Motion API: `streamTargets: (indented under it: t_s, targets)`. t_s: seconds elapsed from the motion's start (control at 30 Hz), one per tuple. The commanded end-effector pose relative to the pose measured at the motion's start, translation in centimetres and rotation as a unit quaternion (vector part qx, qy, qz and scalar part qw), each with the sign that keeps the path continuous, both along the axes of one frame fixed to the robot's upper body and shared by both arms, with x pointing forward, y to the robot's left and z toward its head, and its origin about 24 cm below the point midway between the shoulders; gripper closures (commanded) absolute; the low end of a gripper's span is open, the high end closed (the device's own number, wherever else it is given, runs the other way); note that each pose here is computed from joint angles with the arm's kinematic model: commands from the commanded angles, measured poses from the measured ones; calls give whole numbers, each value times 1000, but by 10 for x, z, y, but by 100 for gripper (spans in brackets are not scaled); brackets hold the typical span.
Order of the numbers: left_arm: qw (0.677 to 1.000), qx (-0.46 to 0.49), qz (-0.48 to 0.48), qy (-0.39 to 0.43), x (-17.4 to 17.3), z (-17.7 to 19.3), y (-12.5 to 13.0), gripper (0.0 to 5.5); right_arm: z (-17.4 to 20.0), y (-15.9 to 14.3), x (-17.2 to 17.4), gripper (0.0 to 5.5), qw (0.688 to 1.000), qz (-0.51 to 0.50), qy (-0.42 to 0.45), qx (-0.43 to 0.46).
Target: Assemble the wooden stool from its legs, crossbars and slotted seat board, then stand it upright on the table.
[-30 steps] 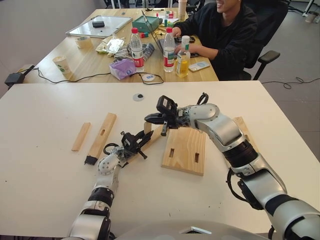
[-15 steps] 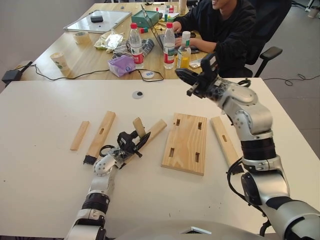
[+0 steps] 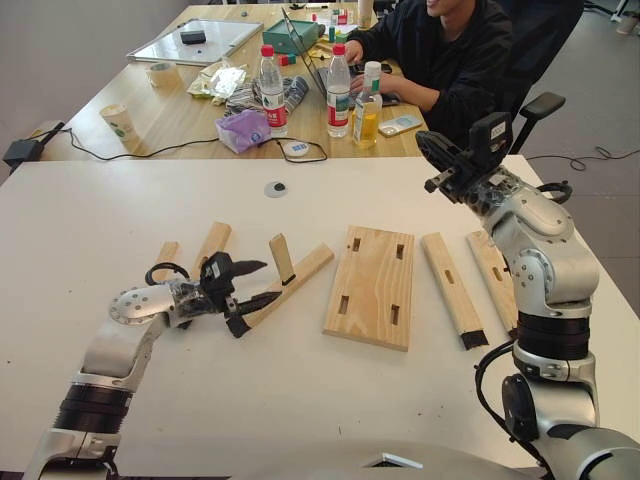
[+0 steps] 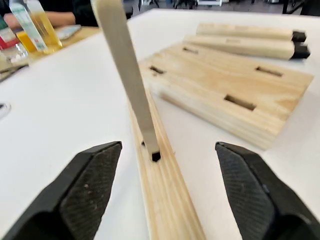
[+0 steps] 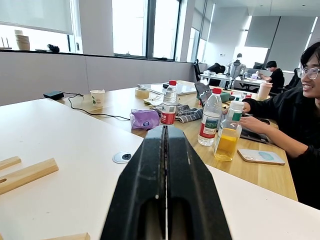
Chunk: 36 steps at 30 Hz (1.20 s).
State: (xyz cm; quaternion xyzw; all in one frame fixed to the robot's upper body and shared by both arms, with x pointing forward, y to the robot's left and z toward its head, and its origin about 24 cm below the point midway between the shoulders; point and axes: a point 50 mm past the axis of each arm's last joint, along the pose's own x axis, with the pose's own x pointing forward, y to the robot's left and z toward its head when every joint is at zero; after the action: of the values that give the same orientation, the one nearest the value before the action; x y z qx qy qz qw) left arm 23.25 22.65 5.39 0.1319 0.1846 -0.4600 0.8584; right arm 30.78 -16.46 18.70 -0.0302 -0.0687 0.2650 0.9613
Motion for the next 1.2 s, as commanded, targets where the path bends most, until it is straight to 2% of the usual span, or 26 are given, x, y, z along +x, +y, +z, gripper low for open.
streamTargets:
  t_s: [0.03,0.2,0.4,0.53,0.6,0.67,0.8,0.87,0.93,1.07,1.2]
  targets:
    - [998,43,27,46,-11,-27,8,205,1,-6,0,550,1000,-14,3,-22]
    - [996,56,41,59,-15,-37,9,205,2,-4,0,550,1000,-7,4,-29]
    - [996,63,46,54,-13,-39,8,297,3,0,1,550,999,-4,1,-33]
    - [995,87,45,11,-5,-38,6,344,8,-5,2,550,1000,-21,-5,-15]
    - [994,44,94,-40,15,-20,0,345,19,-16,4,550,999,-40,-19,27]
    - [987,-43,142,-70,36,8,-4,345,29,-28,5,550,994,-36,-20,101]
    - [967,-211,138,-47,58,55,-26,346,31,-34,-6,479,972,85,10,219]
    - [951,-300,72,10,58,71,-46,346,27,-29,-13,446,939,180,54,288]
    - [929,-365,-3,61,52,89,-65,346,22,-17,-20,402,911,258,100,304]
    - [886,-441,-78,119,47,110,-85,346,12,3,-31,312,868,351,168,308]
    - [874,-455,-108,134,48,121,-93,346,10,10,-35,229,851,379,187,312]
